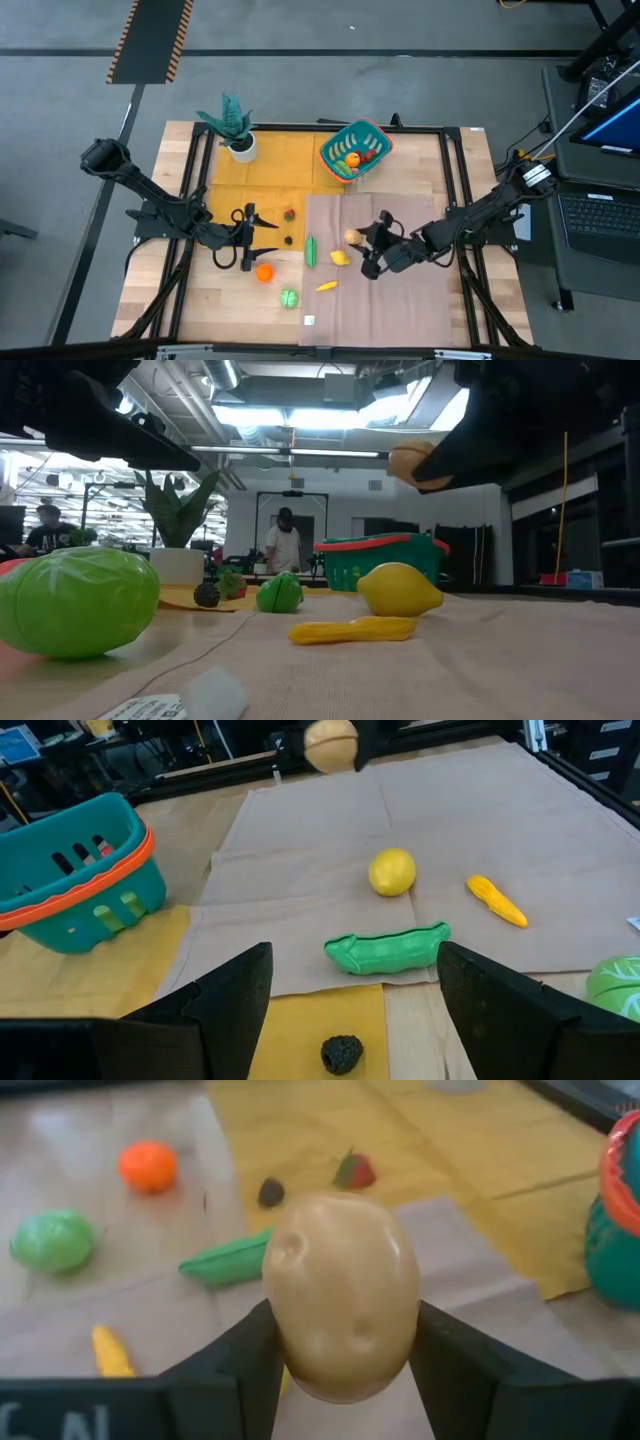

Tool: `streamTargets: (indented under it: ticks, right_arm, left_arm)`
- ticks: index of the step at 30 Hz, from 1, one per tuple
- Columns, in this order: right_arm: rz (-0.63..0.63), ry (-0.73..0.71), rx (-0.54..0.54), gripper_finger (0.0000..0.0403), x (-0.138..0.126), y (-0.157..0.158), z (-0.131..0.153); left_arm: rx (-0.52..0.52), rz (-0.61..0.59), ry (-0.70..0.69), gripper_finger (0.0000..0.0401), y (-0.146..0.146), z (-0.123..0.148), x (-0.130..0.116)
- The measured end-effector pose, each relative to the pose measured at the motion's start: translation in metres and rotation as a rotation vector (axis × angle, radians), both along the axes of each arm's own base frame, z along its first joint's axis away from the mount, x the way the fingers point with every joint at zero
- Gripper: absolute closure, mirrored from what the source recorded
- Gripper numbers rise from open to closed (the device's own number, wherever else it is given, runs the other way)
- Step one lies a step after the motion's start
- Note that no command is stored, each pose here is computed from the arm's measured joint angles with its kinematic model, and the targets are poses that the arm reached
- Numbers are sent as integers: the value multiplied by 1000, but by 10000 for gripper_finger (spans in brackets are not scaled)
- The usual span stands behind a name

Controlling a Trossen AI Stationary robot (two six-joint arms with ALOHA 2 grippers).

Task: Pick and placing Produce into tupperware
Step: Put the potato into the basket

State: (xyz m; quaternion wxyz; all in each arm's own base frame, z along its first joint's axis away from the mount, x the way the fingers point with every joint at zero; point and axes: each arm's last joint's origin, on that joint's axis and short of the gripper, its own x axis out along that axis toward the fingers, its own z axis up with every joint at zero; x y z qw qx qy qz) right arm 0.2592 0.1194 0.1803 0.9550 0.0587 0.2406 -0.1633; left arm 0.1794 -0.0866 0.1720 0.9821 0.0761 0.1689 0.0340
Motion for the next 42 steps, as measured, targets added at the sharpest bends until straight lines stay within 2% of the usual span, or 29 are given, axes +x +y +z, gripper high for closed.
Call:
streamTargets:
  ticks: [5,11,16,28,37,42]
  right_arm:
    - [-47,-70,-5,224,-1,-12,-5]
    - [-160,-152,-19,218,0,-28,-9]
    - [-192,-200,-44,226,2,-35,-7]
    - [-354,-227,-96,230,6,-55,-6]
    - [-457,-224,-109,236,14,-95,-4]
    - [-463,-253,-99,236,20,-126,2]
  left_arm:
    - [14,-5,1,126,0,0,0]
    - [-11,18,-1,126,3,0,1]
    - [-10,34,-1,126,6,0,3]
    - [-8,50,0,126,10,0,4]
    - [-9,48,0,126,9,0,4]
    - [-9,48,1,126,9,0,4]
